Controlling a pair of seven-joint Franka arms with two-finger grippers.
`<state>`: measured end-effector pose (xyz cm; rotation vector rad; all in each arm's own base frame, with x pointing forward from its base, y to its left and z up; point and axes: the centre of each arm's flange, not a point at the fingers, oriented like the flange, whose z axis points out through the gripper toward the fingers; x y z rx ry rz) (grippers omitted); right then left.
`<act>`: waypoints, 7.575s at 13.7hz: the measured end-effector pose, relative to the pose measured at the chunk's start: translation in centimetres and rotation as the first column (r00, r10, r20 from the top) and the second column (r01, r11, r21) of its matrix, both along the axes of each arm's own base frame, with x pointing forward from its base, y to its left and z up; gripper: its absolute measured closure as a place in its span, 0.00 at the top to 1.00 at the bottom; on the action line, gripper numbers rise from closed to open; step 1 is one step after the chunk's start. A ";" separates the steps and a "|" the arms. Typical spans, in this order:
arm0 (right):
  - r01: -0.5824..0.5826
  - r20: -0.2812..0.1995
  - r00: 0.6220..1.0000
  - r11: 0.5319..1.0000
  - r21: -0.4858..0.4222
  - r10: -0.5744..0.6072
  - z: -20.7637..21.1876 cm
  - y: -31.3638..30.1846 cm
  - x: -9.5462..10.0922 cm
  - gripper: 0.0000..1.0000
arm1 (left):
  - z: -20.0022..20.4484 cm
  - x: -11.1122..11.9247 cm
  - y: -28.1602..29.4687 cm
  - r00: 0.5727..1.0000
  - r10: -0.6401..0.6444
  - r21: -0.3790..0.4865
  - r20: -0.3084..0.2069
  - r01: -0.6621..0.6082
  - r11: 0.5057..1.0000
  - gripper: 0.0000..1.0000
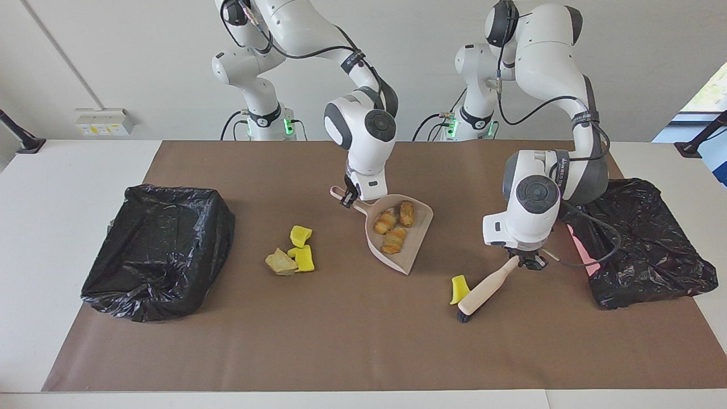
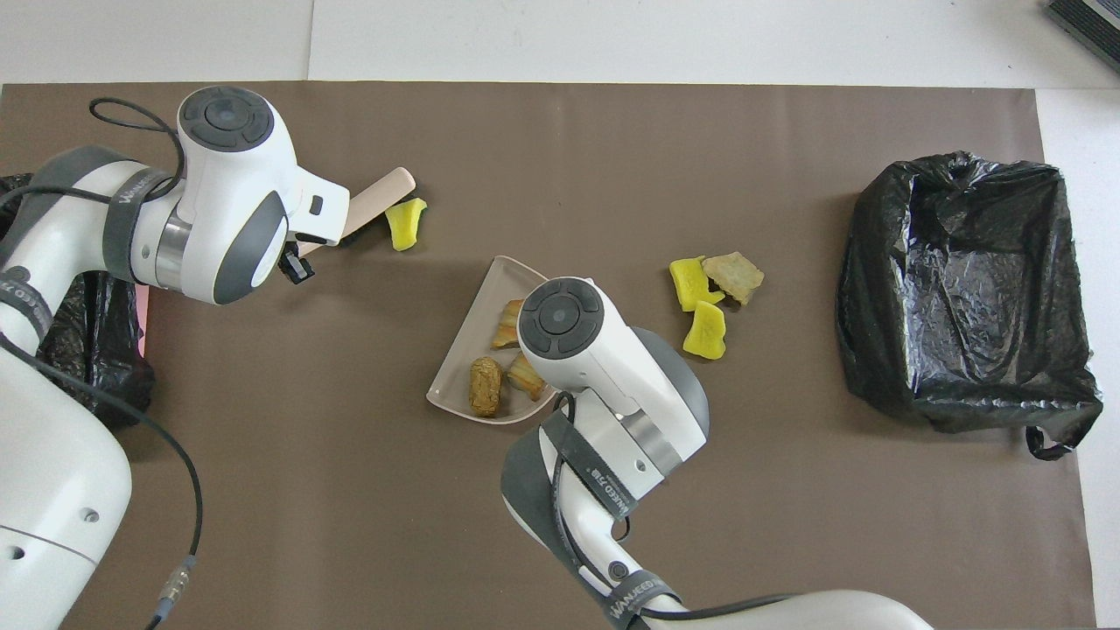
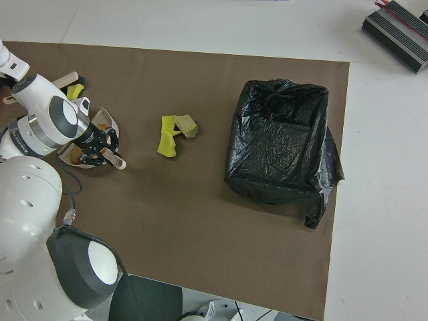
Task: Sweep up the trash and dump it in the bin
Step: 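Move the brush with the left gripper behind the yellow sponge piece, then sweep the yellow sponge into the dustpan with the left gripper's brush, then lift the dustpan with the right gripper toward the nearest black bag, then tip the dustpan with the right gripper while the left gripper drops the brush, then return the dustpan to the table center with the right gripper and release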
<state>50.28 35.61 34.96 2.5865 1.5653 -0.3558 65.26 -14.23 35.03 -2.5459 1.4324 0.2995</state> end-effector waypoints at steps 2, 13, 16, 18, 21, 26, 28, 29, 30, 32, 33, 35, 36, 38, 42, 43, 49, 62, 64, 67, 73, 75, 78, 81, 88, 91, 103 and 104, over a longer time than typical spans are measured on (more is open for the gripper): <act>0.000 -0.001 1.000 1.000 -0.001 0.000 0.0 0.0 0.0 0.32 | -0.3 -1.6 -0.7 0.999 -0.019 -0.013 -0.042 0.019 1.000 0.26; 0.000 -0.002 1.000 1.000 -0.002 0.000 0.0 0.0 0.0 0.32 | -0.6 -14.3 -11.4 0.957 0.054 -0.043 -0.284 -0.068 0.997 0.26; 0.000 -0.006 1.000 1.000 -0.005 0.000 0.0 0.0 -0.1 0.32 | 0.3 -16.7 -15.2 0.956 0.086 -0.035 -0.280 -0.100 0.994 0.26; 0.006 -0.014 1.000 1.000 -0.011 -0.006 0.5 -0.4 -0.2 0.32 | 1.7 -17.4 -15.9 0.959 0.092 -0.046 -0.269 -0.108 0.993 0.26; 0.004 -0.023 1.000 1.000 -0.013 -0.005 1.9 -1.6 0.0 0.32 | 3.4 -17.3 -15.2 0.958 0.121 -0.054 -0.259 -0.140 0.989 0.26; 0.008 -0.012 1.000 1.000 0.004 -0.008 3.8 -3.2 0.8 0.32 | 3.2 -16.4 -13.3 0.930 0.286 -0.005 -0.230 -0.295 0.955 0.26; -0.006 -0.019 1.000 1.000 0.011 0.006 4.7 -4.3 1.1 0.32 | 3.3 -16.2 -13.0 0.922 0.322 0.002 -0.217 -0.329 0.944 0.26; -0.010 -0.024 1.000 1.000 0.013 0.010 5.1 -5.0 1.3 0.32 | 3.4 -16.0 -12.8 0.913 0.351 0.007 -0.206 -0.357 0.934 0.26; -0.011 -0.024 1.000 1.000 0.017 0.011 5.6 -5.6 1.6 0.32 | 3.5 -15.8 -12.7 0.901 0.390 0.009 -0.188 -0.395 0.918 0.26; -0.013 -0.019 1.000 1.000 0.027 0.014 6.6 -6.9 2.0 0.32 | 3.8 -15.1 -13.0 0.873 0.471 -0.014 -0.130 -0.476 0.879 0.26; -0.019 -0.018 1.000 0.999 0.032 0.019 7.0 -7.4 2.1 0.32 | 3.8 -14.9 -13.2 0.857 0.504 -0.025 -0.108 -0.510 0.860 0.26; -0.023 -0.014 1.000 0.999 0.042 0.023 8.2 -8.6 2.5 0.32 | 3.3 -15.2 -13.3 0.829 0.554 -0.030 -0.084 -0.557 0.830 0.26; -0.025 -0.008 1.000 0.998 0.049 0.026 8.9 -9.4 2.7 0.32 | 2.8 -15.5 -13.3 0.814 0.576 -0.032 -0.072 -0.579 0.814 0.26; -0.024 0.001 1.000 0.998 0.062 0.024 10.6 -11.3 3.0 0.32 | 2.1 -16.3 -13.3 0.795 0.605 -0.041 -0.056 -0.607 0.794 0.26; -0.010 0.040 0.999 0.996 0.090 0.007 13.8 -15.1 3.7 0.32 | 1.9 -17.5 -12.8 0.787 0.615 -0.030 -0.055 -0.617 0.787 0.26; 0.002 0.055 0.998 0.995 0.097 -0.007 14.7 -16.3 4.0 0.32 | 1.8 -17.9 -12.7 0.787 0.614 -0.026 -0.058 -0.616 0.788 0.26; 0.039 0.155 0.985 0.980 0.193 -0.070 20.8 -31.4 5.7 0.32 | 1.4 -28.9 -20.2 0.748 0.652 0.020 -0.124 -0.655 0.755 0.26; 0.025 0.159 0.987 0.999 0.031 -0.030 19.8 -65.2 1.4 0.32 | 0.8 -43.8 -31.7 0.535 0.838 0.042 -0.110 -0.840 0.541 0.26; -0.044 0.100 0.994 0.996 -0.076 0.052 19.4 -64.6 2.3 0.32 | -0.3 -43.7 -31.9 0.525 0.845 0.052 -0.100 -0.845 0.531 0.26; -0.187 -0.003 0.981 0.955 -0.230 0.192 19.5 -61.7 4.0 0.32 | -1.7 -43.8 -32.0 0.522 0.848 0.077 -0.090 -0.846 0.528 0.26; -0.398 -0.171 0.917 0.813 -0.425 0.360 17.4 -59.3 5.8 0.32 | -0.3 -42.8 -32.4 0.509 0.854 0.067 -0.103 -0.853 0.517 0.56; -0.459 -0.222 0.888 0.750 -0.477 0.403 17.6 -58.0 6.6 0.32 | 1.8 -39.8 -32.0 0.477 0.870 0.021 -0.124 -0.876 0.483 0.83; -0.525 -0.275 0.850 0.673 -0.521 0.450 18.0 -55.4 7.7 0.32 | 6.9 -32.6 -29.7 0.522 0.849 -0.103 -0.086 -0.852 0.513 1.00; -0.565 -0.316 0.822 0.612 -0.553 0.473 18.4 -54.0 8.3 0.32 | 10.6 -26.1 -25.6 0.611 0.791 -0.197 0.016 -0.774 0.602 1.00; -0.569 -0.381 0.820 0.543 -0.617 0.427 22.6 -51.3 7.1 0.32 | 23.5 -14.1 -11.9 0.676 0.730 -0.327 0.104 -0.670 0.667 1.00; -0.545 -0.350 0.834 0.548 -0.634 0.426 26.3 -47.1 5.5 0.32 | 27.5 -12.6 -6.6 0.660 0.743 -0.329 0.112 -0.680 0.655 1.00; 0.211 0.203 0.964 0.958 -0.194 -0.172 20.1 -23.5 3.0 0.32 | 35.4 -13.2 8.7 0.678 0.735 -0.351 0.010 -0.686 0.637 1.00; 0.305 0.217 0.939 0.938 -0.166 -0.267 18.9 -21.3 2.9 0.32 | 35.6 -13.5 8.4 0.683 0.730 -0.352 0.011 -0.681 0.642 1.00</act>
